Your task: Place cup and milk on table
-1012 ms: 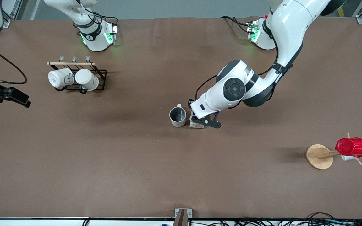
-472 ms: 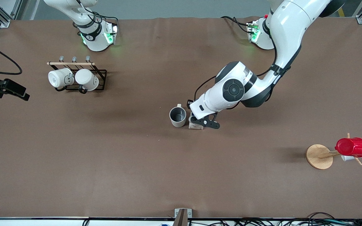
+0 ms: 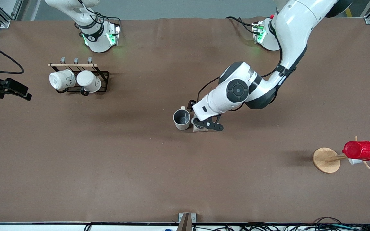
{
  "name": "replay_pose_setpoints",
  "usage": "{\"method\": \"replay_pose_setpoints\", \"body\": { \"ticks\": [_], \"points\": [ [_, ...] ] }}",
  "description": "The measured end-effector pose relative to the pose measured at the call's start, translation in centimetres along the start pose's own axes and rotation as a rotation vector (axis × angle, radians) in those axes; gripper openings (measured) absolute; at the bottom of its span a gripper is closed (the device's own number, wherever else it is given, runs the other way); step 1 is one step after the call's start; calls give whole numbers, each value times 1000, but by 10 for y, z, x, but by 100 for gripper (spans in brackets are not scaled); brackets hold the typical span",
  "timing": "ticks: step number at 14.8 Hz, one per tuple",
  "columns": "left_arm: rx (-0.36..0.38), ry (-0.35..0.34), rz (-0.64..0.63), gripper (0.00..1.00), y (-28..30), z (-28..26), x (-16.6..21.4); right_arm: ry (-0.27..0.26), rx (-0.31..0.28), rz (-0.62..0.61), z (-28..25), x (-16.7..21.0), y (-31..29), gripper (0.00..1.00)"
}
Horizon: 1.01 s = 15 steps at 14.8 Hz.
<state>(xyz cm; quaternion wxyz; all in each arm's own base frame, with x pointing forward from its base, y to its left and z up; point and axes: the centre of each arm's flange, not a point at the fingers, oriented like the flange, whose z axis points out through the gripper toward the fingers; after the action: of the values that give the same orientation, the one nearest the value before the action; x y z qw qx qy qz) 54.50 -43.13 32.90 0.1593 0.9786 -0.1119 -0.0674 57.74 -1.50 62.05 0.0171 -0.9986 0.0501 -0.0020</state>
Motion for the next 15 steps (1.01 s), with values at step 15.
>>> {"method": "replay_pose_setpoints", "body": {
  "ticks": [15],
  "points": [
    [238,145,-196,100,-153,-253,-22,-13,-12,-28,2,-2,-13,100]
  ]
}}
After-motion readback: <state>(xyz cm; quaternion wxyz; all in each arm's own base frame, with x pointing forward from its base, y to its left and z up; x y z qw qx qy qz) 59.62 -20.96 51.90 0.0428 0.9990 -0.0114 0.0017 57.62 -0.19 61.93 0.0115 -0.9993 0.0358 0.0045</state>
